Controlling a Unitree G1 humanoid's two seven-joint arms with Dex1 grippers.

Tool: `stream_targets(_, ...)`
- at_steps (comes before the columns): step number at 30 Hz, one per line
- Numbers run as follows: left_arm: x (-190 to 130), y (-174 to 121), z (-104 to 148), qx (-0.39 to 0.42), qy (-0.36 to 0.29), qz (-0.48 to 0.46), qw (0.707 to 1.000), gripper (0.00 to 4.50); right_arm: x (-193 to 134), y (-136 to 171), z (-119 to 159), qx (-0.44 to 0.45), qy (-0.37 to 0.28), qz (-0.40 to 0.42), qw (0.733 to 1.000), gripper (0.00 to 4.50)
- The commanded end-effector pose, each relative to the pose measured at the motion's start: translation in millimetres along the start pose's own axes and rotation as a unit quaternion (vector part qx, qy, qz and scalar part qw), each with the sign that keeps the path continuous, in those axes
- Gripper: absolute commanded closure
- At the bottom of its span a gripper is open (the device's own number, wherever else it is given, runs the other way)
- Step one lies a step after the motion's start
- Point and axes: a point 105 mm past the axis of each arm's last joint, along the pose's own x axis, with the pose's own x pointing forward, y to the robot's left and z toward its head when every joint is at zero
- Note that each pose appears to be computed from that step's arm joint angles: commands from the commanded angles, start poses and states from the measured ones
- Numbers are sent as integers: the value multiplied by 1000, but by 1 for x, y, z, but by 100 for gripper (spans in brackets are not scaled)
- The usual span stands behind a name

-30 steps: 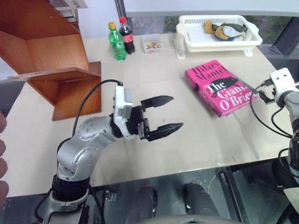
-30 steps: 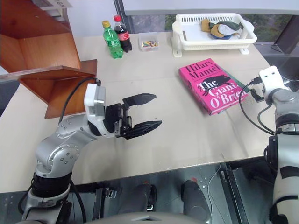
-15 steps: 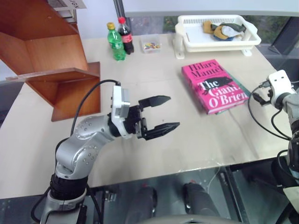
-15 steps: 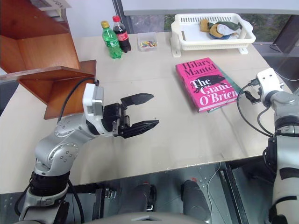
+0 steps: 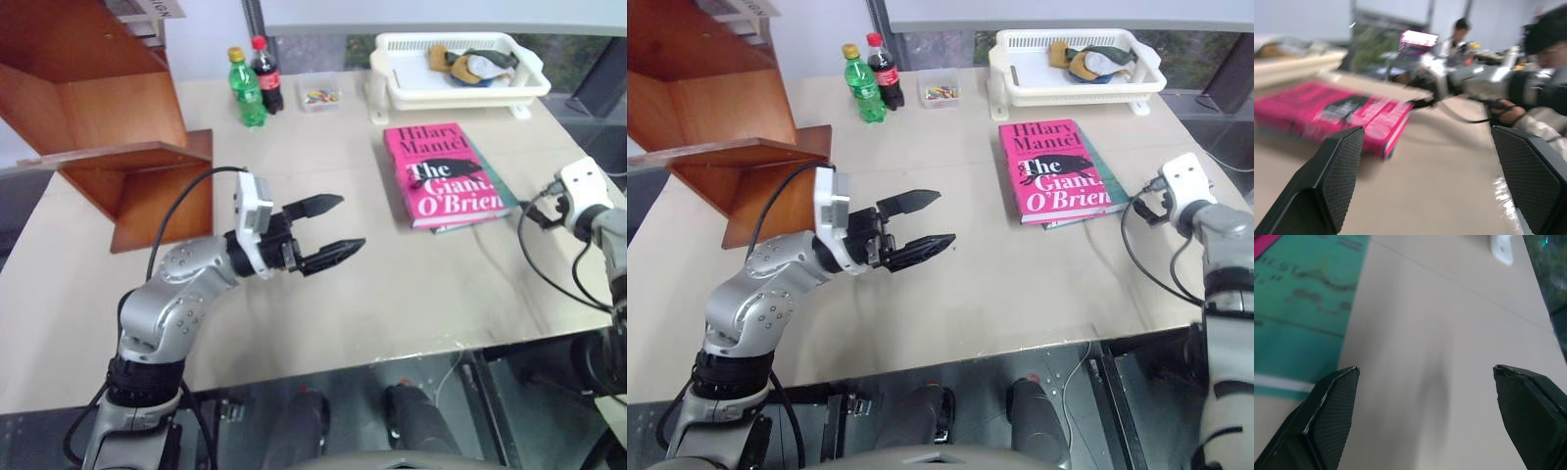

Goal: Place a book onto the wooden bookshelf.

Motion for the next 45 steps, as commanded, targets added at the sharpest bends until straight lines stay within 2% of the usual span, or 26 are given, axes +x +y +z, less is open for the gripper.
stream_targets(1,8,17,-5,-56,0,31,998,5,-36,3,35,-16,-57,-22,998,0)
stream_targets(5,25,36,-15,-138,1,53,989,5,-82,35,62,-1,-111,-5,994,0)
stream_targets(9,46,51,-23,-216,4,58,975,5,-117,70,82,19,-137,26,990,0)
stream_targets(16,90,66,-41,-317,22,56,947,5,-144,133,112,60,-183,105,976,0)
stream_targets(21,119,71,-57,-364,42,71,928,5,-148,143,119,75,-189,55,978,0)
stream_targets(28,153,59,-67,-405,43,70,910,5,-147,160,122,89,-198,43,975,0)
stream_targets(40,161,72,-60,-477,-13,126,870,5,-146,168,123,98,-202,29,974,0)
stream_targets(45,165,70,-64,-497,-17,142,856,5,-147,167,121,98,-200,23,975,0)
